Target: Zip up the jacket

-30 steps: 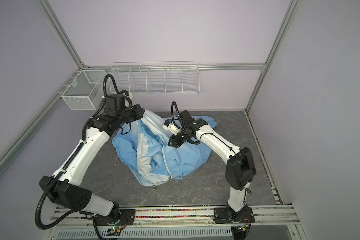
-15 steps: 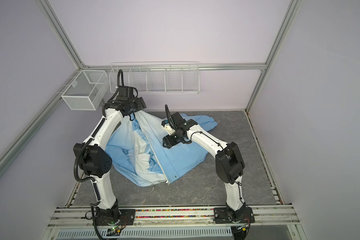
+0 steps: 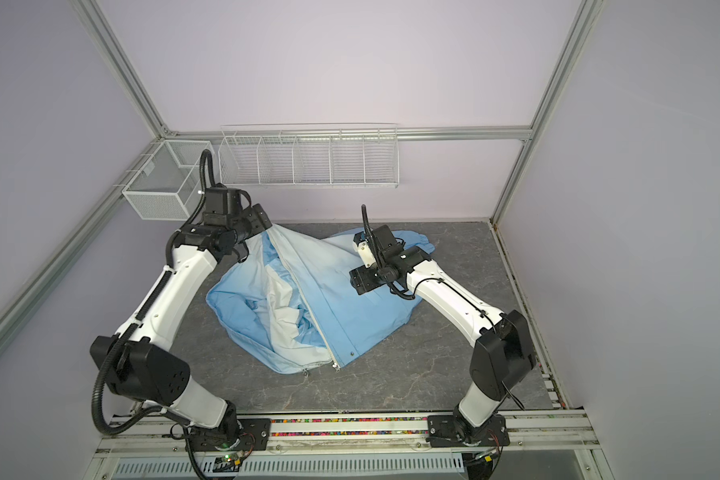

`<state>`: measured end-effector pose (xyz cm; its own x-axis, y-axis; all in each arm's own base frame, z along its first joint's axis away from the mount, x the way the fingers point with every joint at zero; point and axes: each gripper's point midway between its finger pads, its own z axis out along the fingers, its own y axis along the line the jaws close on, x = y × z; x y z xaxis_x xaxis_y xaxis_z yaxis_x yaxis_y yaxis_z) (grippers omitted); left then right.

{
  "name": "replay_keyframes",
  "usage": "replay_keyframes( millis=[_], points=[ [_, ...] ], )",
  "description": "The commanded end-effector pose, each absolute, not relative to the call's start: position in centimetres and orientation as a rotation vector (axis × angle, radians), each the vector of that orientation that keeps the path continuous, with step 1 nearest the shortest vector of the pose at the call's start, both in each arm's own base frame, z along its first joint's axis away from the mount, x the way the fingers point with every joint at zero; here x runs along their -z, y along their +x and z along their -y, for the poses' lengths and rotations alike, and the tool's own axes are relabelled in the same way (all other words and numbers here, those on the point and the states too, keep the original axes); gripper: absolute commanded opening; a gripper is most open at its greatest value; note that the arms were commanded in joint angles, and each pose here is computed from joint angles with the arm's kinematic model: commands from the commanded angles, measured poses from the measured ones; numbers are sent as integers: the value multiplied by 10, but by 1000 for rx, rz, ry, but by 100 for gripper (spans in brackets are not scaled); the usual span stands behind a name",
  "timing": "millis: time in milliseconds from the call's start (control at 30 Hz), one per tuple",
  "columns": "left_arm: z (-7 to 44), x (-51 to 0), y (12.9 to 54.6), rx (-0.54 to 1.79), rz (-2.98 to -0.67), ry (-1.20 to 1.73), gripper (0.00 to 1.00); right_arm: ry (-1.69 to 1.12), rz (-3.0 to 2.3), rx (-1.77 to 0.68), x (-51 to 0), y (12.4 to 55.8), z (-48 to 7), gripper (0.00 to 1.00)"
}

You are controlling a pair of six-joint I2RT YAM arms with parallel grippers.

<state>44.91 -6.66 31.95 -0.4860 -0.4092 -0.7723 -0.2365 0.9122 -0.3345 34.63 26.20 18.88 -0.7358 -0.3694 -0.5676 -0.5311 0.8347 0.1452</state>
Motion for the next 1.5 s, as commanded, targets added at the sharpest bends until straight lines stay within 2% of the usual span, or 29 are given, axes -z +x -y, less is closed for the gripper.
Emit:
replay_keyframes(
  millis=[0, 100, 333, 667, 833, 1133, 1233, 1267, 1300, 1333, 1467],
  points=[
    [62, -335, 424, 276, -2034, -483, 84, -492, -2537, -335, -173, 355, -227, 79],
    [67, -319, 391, 380, -2059, -502, 80, -368, -2593, -327, -156, 355, -201, 79],
    [97, -248, 312, 734, -2163, -616, 80, -214, -2653, -439, -121, 332, -176, 83],
    [128, -154, 214, 871, -2383, -716, 78, -113, -2706, -524, -89, 296, -170, 85],
    [125, -115, 190, 899, -2420, -817, 79, -73, -2746, -528, -65, 287, -168, 85],
    [123, -69, 197, 849, -2428, -883, 78, -39, -2762, -487, -39, 301, -173, 85],
    [120, -59, 202, 796, -2437, -877, 71, -21, -2767, -474, -30, 304, -173, 75],
    [119, -57, 205, 777, -2430, -878, 65, -12, -2764, -466, -29, 307, -172, 70],
    [117, -57, 208, 770, -2412, -878, 50, -4, -2760, -461, -30, 308, -172, 63],
    [116, -56, 210, 768, -2394, -880, 41, 6, -2757, -453, -31, 310, -171, 56],
    [108, -58, 218, 742, -2327, -900, 23, 22, -2724, -423, -49, 319, -166, 26]
  ],
)
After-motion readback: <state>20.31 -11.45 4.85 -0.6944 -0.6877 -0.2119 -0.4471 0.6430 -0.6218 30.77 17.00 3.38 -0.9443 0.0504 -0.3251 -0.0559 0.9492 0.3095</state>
